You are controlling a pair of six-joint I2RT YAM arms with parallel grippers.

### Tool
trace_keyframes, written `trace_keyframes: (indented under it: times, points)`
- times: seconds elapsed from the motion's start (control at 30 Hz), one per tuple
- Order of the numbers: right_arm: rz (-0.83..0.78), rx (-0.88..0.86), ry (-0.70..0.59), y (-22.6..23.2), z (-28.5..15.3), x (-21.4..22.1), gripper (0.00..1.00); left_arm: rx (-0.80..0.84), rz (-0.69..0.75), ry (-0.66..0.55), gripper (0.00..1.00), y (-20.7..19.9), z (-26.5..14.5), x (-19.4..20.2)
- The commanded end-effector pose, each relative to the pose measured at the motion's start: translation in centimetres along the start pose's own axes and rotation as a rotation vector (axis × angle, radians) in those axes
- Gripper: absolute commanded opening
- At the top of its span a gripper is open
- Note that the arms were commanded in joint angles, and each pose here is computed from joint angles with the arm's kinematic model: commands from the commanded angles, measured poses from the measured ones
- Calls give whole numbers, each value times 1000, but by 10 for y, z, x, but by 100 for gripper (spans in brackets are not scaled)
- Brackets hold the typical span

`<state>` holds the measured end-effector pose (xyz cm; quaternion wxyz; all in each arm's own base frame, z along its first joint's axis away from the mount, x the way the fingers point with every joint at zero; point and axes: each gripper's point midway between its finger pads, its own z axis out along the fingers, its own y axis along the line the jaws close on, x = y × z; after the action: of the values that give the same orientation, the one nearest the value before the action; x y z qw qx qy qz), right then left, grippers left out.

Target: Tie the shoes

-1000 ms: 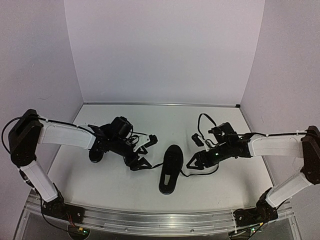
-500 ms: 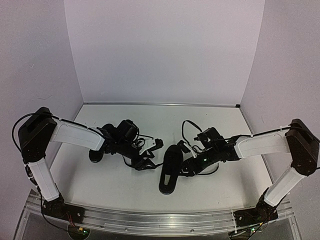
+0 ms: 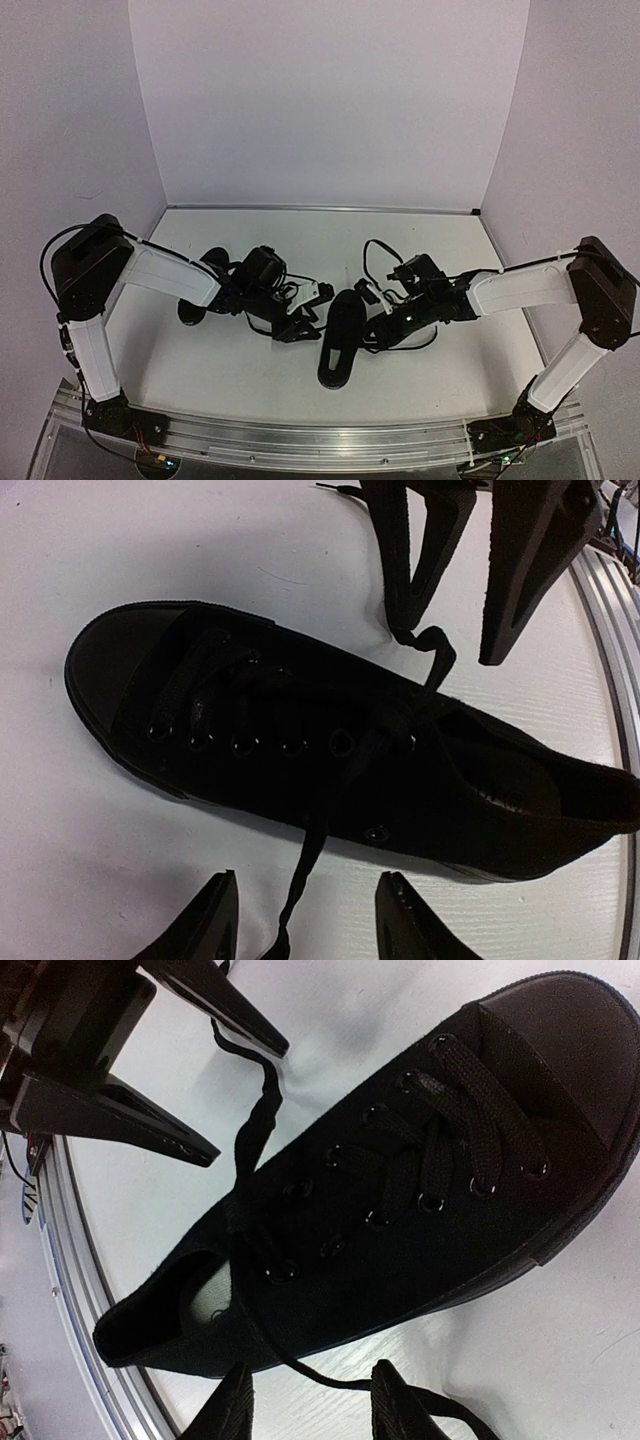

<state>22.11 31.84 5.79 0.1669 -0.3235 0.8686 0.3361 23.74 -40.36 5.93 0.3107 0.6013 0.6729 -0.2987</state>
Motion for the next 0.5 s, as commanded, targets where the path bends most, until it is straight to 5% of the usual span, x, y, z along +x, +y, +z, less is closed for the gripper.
trace_keyframes:
  times: [0.0,0.3,0.37,0.47]
  points:
    - [-18,7,-30,0,3,-11,36,-13,42,-79,42,7,5,-29]
    - [9,18,-30,-1,0,-9,0,-19,15,-56,10,8,8,-22]
    - [25,30,-35,-1,-4,-7,0,-35,8,-48,1,8,5,-20]
    - [49,68,-62,-3,-16,-6,0,-62,6,-48,0,9,-2,-20]
